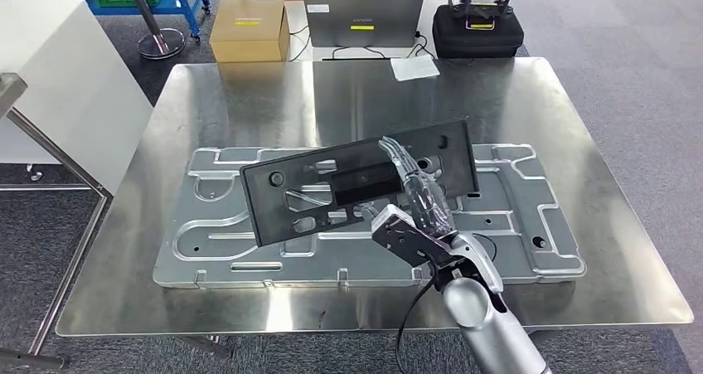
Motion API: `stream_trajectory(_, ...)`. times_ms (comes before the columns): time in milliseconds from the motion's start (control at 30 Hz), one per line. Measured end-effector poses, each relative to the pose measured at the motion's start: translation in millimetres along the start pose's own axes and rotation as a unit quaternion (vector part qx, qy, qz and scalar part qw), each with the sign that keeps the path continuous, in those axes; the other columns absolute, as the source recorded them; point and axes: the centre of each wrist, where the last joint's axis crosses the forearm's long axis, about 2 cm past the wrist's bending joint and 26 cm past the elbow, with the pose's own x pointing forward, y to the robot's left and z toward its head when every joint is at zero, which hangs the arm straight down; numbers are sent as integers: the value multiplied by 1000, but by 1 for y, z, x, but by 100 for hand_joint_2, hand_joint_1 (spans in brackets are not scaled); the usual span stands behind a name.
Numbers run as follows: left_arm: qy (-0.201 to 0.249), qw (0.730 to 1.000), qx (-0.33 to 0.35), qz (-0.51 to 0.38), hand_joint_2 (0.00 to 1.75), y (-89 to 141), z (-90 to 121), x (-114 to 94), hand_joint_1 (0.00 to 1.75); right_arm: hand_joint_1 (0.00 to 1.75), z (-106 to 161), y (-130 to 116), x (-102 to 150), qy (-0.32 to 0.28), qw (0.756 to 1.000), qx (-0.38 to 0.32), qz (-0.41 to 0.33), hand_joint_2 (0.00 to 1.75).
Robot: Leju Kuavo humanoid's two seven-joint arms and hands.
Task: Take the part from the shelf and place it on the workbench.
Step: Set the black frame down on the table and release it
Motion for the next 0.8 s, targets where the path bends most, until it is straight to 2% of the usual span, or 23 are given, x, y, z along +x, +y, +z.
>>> stream_trajectory(167,2,1000,8,12,0,2,1,-2,0,0,-2,-16,40,-74,996,-50,6,0)
stream_trajectory(467,3,1000,18,26,0,2,1,-2,0,0,16,-33,59,-120,979,-152,60,0)
stream_trajectory(600,-1,999,20,32,0,1,1,-2,0,0,33,-31,65,-149,961,-217,91,0)
stream_trajectory(800,1,999,22,42,0,-2,2,-4,0,0,69,-23,76,-185,917,-327,136,0)
